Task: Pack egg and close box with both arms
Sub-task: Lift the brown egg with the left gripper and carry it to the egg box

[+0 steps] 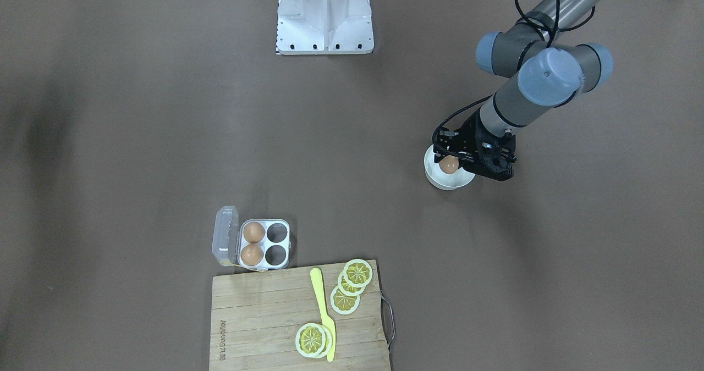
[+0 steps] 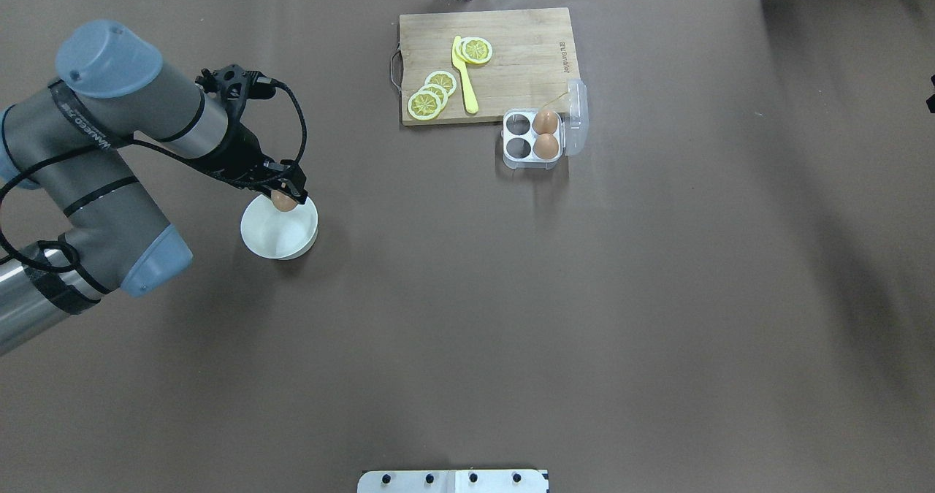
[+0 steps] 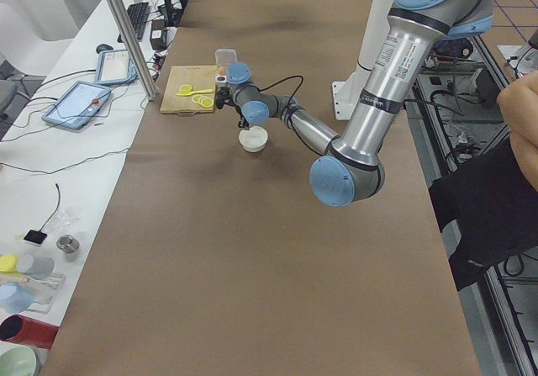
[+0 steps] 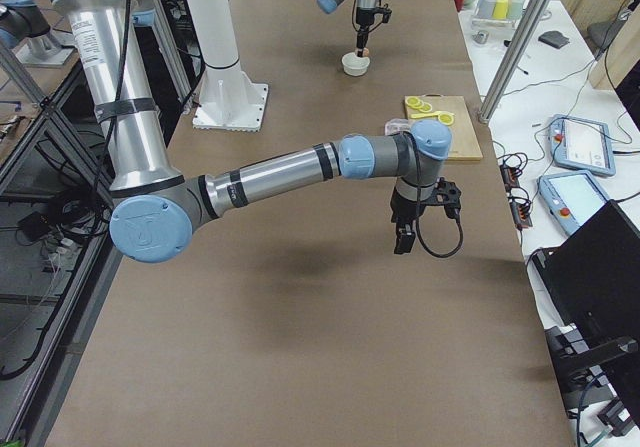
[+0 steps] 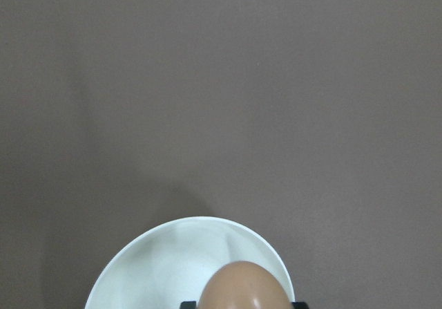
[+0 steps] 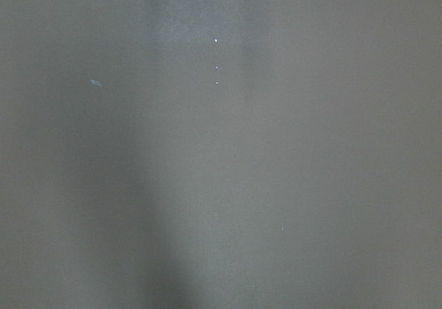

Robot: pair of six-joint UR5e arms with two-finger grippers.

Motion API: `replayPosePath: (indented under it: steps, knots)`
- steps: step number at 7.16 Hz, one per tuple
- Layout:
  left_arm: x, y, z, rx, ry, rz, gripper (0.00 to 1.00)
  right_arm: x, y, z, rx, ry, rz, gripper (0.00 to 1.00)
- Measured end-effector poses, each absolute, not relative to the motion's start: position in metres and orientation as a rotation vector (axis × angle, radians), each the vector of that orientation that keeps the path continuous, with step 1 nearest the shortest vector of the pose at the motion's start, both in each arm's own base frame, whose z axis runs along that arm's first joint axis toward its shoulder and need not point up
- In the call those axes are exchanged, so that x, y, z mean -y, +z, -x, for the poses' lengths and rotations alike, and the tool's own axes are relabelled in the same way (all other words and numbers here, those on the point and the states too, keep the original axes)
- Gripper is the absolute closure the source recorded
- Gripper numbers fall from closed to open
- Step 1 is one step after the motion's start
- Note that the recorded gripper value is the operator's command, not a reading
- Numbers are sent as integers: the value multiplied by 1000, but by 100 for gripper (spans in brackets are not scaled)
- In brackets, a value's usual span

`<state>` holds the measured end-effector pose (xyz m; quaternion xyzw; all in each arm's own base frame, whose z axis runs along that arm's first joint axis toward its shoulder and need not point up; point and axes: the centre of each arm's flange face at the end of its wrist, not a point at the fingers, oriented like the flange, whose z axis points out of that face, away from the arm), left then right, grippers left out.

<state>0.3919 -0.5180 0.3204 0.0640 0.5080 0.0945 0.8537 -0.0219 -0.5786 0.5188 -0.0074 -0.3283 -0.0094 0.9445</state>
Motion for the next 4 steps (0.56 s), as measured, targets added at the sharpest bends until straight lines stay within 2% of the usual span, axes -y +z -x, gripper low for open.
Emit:
replayPosePath:
  steps: [4]
  knots:
    - [557, 211, -383, -1164, 64, -253, 55, 577, 517, 21, 674, -19, 13, 0]
